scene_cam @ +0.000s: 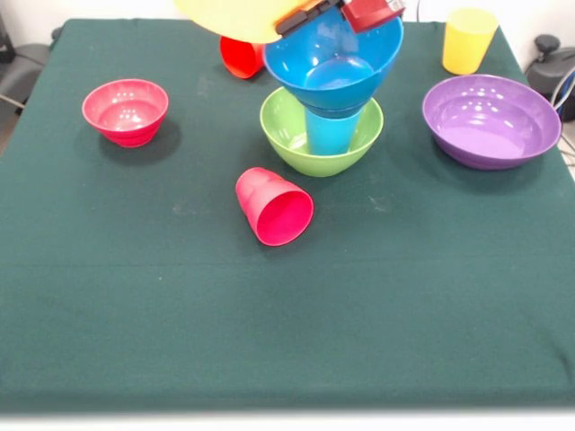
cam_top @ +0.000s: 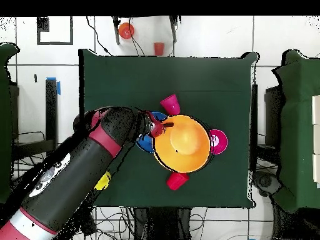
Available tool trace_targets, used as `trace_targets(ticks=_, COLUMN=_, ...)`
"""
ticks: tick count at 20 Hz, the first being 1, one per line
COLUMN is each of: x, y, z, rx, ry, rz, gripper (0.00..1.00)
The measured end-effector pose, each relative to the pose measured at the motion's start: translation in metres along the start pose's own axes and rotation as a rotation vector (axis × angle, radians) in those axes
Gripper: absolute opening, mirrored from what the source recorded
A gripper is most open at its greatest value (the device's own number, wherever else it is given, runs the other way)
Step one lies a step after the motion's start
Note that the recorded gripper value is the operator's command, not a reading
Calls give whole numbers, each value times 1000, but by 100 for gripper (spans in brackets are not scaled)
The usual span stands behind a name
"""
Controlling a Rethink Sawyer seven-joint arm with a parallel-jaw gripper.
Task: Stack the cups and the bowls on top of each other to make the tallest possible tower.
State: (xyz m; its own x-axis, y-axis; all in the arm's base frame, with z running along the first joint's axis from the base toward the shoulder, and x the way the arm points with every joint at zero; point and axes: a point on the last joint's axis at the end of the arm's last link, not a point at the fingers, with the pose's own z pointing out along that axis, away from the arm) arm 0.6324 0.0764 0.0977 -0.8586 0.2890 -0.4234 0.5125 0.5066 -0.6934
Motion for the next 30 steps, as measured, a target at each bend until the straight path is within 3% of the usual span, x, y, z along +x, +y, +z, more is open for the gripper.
trace_targets(ticks=7, x=2, y=0, z=-4, rx=-26, ry=21, rz=17, gripper=0)
trace_targets(ticks=30, x=-1, y=-4, z=-13, rx=-49, ry=36, rz=36, gripper=0)
